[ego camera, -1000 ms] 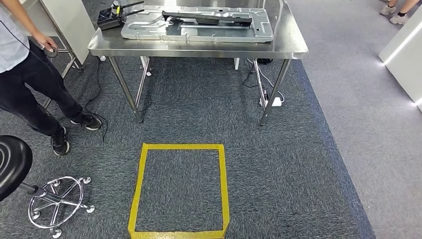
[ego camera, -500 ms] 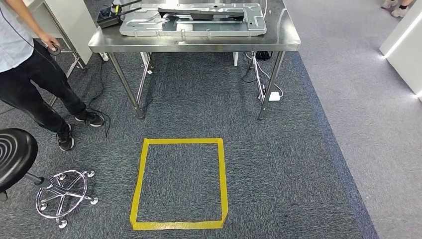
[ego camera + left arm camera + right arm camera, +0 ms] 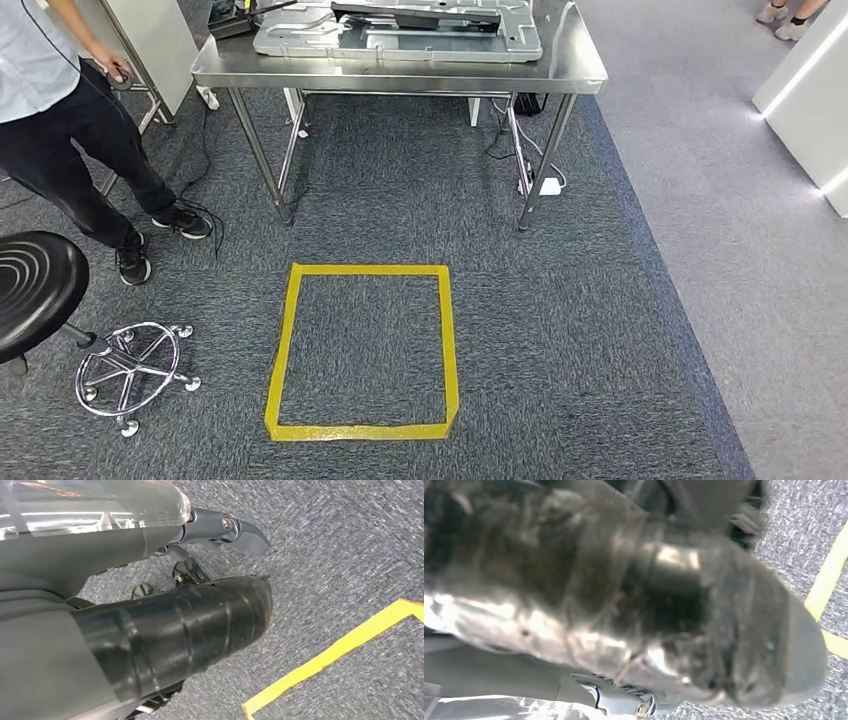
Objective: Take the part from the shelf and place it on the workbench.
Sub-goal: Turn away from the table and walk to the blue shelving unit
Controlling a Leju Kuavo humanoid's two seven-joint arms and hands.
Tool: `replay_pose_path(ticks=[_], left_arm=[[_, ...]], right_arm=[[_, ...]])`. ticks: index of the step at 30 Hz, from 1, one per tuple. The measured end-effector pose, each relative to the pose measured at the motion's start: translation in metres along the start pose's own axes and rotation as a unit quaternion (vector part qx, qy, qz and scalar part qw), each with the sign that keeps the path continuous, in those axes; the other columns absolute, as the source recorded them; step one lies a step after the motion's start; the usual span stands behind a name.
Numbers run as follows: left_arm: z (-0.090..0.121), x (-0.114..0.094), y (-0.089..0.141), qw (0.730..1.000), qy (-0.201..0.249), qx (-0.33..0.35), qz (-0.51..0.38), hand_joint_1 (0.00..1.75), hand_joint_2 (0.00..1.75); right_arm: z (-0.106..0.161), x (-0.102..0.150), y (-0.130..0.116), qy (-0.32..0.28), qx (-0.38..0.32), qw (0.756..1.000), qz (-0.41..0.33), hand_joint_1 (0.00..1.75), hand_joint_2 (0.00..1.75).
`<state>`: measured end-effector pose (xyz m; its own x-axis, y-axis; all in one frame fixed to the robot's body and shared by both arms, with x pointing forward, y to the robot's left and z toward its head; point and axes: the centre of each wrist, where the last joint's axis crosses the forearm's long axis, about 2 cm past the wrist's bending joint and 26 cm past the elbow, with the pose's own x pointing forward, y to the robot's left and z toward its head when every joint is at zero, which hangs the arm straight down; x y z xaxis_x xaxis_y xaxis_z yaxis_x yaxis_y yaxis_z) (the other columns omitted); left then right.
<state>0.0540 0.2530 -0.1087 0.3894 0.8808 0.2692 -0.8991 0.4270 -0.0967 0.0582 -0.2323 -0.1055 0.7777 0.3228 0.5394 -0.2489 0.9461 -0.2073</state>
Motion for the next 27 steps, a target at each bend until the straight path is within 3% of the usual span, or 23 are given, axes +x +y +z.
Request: replay_pose_path(ticks=[27], left_arm=[[-0.0016,0.0046,0.0068,1.0,-0.01,0.016,-0.002,0.0,0.0]], right_arm=[[0.0019,-0.0026,0.0034,0.007,0.027,0.999,-0.017,0.0,0.0]])
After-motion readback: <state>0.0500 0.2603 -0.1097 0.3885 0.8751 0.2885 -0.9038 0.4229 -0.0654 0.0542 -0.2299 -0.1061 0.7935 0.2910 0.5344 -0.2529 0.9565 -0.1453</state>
